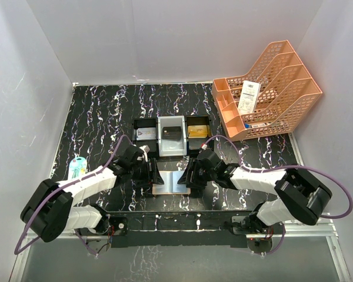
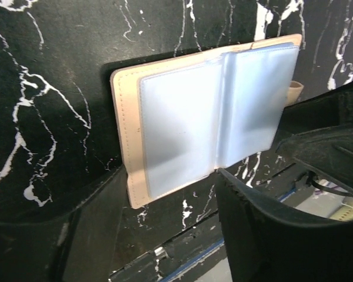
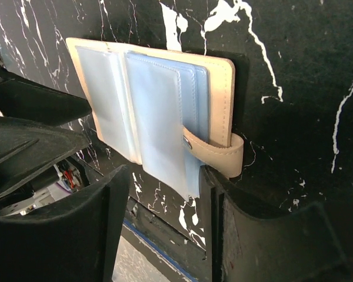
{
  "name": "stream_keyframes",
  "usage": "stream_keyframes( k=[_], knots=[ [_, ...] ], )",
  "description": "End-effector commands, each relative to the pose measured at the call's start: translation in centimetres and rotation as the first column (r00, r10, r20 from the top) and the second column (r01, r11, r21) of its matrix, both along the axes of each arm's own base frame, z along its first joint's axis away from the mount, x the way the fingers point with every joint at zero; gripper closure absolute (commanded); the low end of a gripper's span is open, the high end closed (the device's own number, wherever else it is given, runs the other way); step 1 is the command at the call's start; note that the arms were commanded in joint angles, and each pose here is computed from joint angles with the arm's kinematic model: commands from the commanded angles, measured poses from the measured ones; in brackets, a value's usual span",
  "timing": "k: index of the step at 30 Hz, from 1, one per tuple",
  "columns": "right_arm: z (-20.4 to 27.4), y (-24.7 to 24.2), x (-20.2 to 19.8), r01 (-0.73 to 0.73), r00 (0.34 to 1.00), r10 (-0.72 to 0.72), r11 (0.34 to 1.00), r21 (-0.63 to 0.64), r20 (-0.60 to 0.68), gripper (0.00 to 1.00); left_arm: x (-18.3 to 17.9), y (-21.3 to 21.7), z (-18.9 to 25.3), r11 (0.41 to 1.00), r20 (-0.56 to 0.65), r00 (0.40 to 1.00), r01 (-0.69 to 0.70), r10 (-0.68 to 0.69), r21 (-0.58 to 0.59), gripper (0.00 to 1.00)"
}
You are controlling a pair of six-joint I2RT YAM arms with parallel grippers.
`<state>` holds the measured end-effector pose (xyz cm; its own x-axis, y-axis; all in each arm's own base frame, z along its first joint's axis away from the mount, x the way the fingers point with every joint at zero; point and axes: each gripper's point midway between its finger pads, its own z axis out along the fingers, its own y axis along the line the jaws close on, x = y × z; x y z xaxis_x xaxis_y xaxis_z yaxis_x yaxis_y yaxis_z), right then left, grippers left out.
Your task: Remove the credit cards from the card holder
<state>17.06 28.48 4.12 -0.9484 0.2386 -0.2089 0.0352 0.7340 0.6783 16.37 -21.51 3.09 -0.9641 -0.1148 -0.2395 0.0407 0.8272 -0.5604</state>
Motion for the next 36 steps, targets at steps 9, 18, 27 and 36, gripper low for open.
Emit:
stream_keyframes(
  k=[9, 18, 27, 36],
  knots=[
    [-0.9, 0.0, 0.6, 0.033, 0.999, -0.033, 0.999, -0.029, 0.006, 0.63, 1.4, 0.6, 1.2, 0.994, 0.07, 0.997, -0.042, 0.035, 0.102, 0.43],
    [-1.1, -0.4, 0.7, 0.054, 0.999, -0.054, 0.998, -0.045, 0.01, 0.63, 1.5, -0.6, 2.6, 0.997, 0.116, 0.993, -0.002, -0.007, 0.078, 0.44],
    [-1.2, -0.5, 0.5, 0.052, 0.999, -0.052, 0.998, -0.047, 0.002, 0.63, 0.3, -0.8, -0.6, 0.994, 0.023, 1.0, -0.004, 0.002, 0.108, 0.52],
    [-0.3, -0.9, 0.7, 0.045, 0.999, -0.044, 0.997, -0.068, 0.028, 0.61, -0.8, 0.2, -3.4, 0.973, -0.04, 0.999, 0.001, 0.008, 0.231, 0.58]
  ],
)
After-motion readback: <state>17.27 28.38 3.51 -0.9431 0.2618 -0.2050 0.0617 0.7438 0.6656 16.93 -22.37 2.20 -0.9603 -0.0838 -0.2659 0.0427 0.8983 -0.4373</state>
